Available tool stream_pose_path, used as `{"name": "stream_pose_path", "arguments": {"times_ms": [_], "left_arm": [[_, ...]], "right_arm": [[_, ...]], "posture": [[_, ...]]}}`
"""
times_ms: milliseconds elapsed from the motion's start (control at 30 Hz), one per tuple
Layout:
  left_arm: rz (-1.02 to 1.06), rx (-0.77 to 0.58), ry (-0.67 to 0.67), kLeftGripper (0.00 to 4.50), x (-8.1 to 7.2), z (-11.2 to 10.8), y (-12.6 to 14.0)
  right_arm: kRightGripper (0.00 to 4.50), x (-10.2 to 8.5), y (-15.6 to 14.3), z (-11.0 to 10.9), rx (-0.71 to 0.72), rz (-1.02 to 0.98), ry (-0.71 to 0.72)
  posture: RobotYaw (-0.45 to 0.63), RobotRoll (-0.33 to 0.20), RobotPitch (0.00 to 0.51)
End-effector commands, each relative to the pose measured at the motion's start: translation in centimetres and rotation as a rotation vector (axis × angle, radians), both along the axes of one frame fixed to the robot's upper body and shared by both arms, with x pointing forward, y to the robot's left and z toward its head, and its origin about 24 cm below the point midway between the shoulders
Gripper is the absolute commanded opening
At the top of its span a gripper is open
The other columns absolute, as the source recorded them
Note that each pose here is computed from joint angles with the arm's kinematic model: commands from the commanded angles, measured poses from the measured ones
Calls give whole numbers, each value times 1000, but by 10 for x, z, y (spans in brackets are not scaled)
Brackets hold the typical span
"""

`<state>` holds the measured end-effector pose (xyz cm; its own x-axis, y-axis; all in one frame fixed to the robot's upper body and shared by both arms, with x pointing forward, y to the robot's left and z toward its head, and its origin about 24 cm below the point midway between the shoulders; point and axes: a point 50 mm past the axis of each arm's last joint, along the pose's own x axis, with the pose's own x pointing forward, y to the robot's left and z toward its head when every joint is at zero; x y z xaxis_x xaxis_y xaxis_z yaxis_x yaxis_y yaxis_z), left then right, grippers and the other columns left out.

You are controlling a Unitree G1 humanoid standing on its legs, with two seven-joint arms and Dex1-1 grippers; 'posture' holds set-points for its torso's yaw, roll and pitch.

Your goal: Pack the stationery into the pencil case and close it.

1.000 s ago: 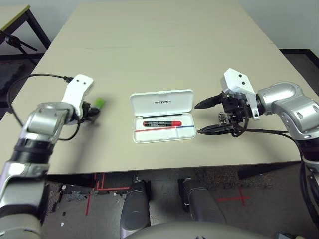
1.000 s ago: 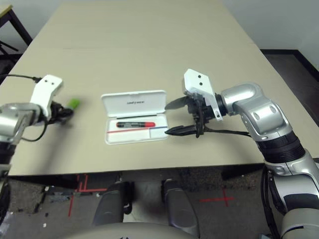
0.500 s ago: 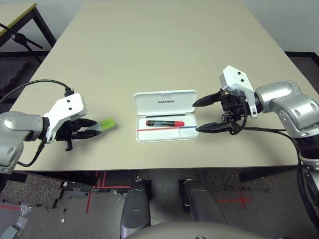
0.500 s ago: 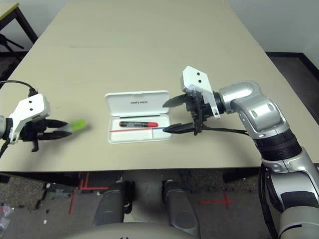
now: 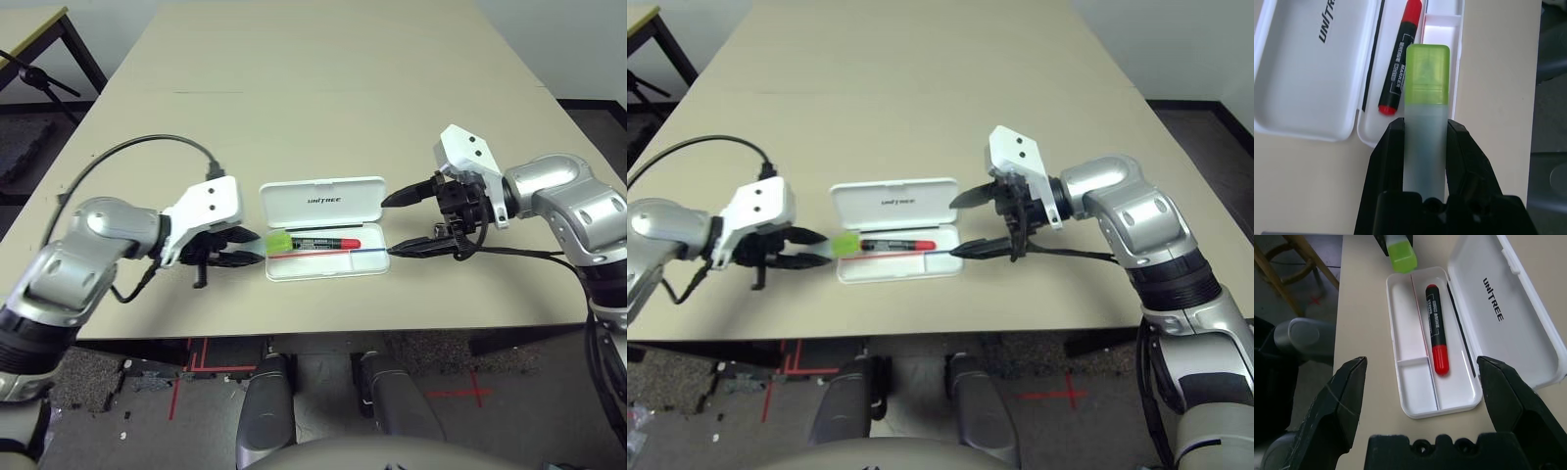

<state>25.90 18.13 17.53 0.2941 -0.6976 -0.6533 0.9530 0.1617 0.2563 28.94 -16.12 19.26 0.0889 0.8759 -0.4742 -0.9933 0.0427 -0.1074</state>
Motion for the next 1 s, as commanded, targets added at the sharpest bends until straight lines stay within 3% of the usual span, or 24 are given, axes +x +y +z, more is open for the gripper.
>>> {"name": "stream_pose_path", "arguments": {"times_ms": [33,200,400,1000], "left_arm": [[-22,24,4,1083,1,-3,-14],[-24,29,4,1083,12,-7,-38],[-67,47,59,1083,12,-23,-60],[-99,55,87,1083,12,-36,-70]], "right_arm": [[4500,-1,-1,-1,-11,-3,-1],[4500,-2,-1,-3,-14,-11,-2],[4500,-2,-2,-4,-19,-17,-3],[4500,-2,-4,-8,-32,-33,-6]], "posture": [[-8,0,128],[-18,0,127],[-24,0,131],[-33,0,138]]}}
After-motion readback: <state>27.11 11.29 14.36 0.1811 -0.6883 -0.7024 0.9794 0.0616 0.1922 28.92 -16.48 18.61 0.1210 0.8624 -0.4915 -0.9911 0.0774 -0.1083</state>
